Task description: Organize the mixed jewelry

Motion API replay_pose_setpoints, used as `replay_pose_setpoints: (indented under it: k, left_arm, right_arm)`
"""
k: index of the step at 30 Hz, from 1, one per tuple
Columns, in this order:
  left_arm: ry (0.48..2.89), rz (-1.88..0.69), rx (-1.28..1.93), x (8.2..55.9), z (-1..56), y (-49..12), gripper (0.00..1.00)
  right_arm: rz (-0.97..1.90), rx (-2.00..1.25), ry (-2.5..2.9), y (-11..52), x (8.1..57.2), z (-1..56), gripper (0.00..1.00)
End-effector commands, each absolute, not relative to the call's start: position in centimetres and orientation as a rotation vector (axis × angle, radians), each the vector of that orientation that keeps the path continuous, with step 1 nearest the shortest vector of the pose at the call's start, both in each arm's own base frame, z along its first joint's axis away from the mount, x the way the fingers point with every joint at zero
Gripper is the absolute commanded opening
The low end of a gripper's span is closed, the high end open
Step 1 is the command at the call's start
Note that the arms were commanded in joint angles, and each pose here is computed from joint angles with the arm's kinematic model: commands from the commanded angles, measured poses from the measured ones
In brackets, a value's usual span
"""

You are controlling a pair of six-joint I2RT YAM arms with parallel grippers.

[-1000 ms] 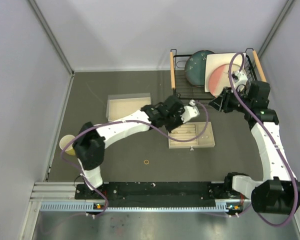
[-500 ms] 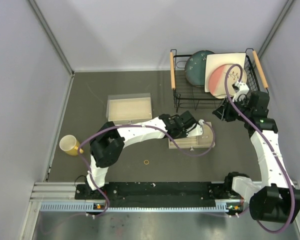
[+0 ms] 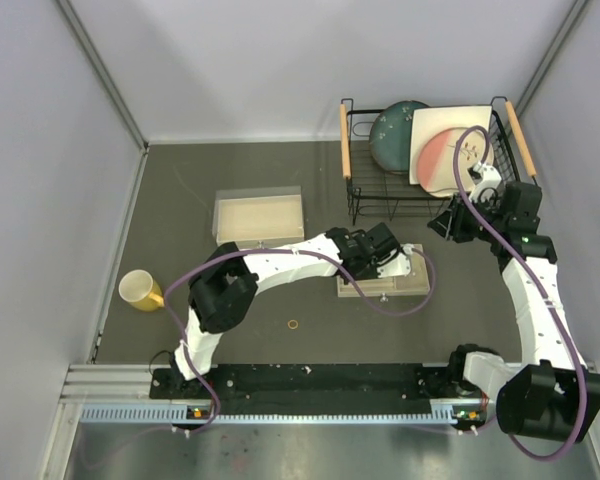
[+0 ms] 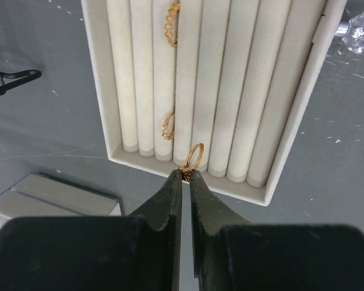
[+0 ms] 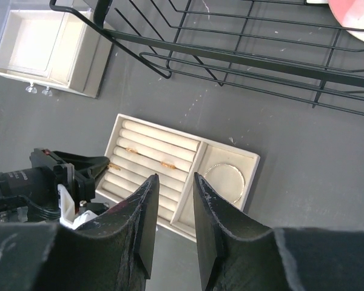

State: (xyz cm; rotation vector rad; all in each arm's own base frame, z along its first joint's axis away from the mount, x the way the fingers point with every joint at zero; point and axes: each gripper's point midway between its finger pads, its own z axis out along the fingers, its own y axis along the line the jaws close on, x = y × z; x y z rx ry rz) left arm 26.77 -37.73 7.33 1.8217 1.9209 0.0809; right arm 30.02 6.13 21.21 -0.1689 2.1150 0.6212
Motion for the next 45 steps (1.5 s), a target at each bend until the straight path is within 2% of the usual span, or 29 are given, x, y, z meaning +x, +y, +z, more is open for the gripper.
replay_pose_setpoints:
  k: [1,45]
  left_arm:
    - [1.911,0.044,1.844,26.4,7.4,-38.7,0.00]
    - [1.893,0.094,1.849,27.3,6.5,-38.9,0.00]
  right_arm:
    - [0.612,-0.191,2.076,5.8,30.4,21.8,0.30]
    - [0.635,-0.187,2.088,5.8,30.2,21.1,0.29]
